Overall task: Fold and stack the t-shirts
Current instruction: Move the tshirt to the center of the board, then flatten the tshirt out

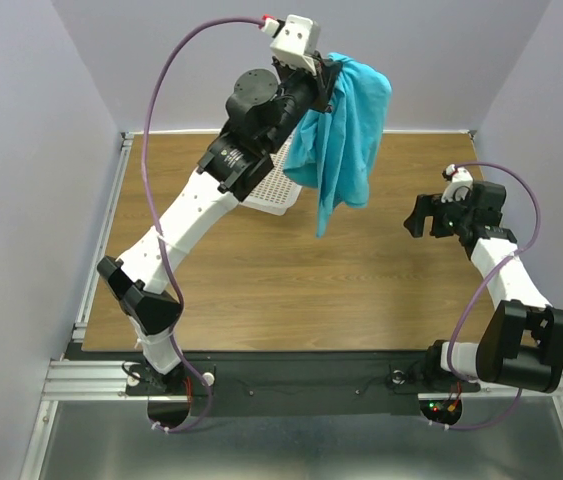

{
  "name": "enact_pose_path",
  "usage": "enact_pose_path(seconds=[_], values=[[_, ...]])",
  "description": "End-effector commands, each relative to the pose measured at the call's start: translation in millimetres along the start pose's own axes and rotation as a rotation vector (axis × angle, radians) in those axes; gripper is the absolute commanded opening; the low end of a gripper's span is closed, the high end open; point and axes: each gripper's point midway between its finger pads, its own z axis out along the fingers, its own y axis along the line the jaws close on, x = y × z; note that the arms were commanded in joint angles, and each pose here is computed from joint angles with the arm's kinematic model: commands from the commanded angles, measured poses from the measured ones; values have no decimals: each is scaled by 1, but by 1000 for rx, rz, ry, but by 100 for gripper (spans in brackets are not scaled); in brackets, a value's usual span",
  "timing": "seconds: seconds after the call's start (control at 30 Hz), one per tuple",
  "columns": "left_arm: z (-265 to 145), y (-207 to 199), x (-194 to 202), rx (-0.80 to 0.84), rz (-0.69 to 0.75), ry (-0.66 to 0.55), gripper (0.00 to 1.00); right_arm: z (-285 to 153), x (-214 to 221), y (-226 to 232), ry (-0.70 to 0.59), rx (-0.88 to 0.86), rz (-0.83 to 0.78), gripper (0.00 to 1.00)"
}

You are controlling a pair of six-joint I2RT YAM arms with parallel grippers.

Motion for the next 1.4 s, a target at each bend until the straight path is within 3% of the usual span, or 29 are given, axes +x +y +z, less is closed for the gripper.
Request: enact_pose_path(seconds=[0.0,0.2,0.33,0.4,0.43,0.47,0.57,0.67,0.7,0.83,0.97,1.17,1.37], values=[[-2,-9,-15,26,-12,-59,0,-5,-18,-11,-51,44,0,100],[-6,-30,60,124,-37,91,0,-6,-18,-15,-57,53,4,100],[-26,-36,132,161,-28,232,0,-7,-18,-16,-58,57,8,100],[-38,-32,156,152,-21,279,23,-7,-19,-16,-60,55,8,100],[-42,-29,161,139,-17,286,48,-7,-18,-16,-59,53,9,100],[-45,-20,163,89,-6,278,57,-7,-18,-16,-59,52,7,100],[-59,8,152,-38,50,244,74,-6,-17,-16,-56,48,9,100],[-76,40,133,-169,90,205,81,-5,-16,-15,-52,43,9,100],[-82,59,118,-228,92,176,81,-5,-16,-15,-53,40,9,100],[-108,115,119,-362,8,184,83,-4,-16,-14,-51,34,10,100],[-151,219,149,-586,-130,256,83,-3,-13,-13,-45,27,14,100],[-181,297,176,-729,-102,359,83,-1,-12,-13,-38,18,20,100],[-180,336,220,-717,-146,473,77,0,-11,-13,-34,16,19,100]])
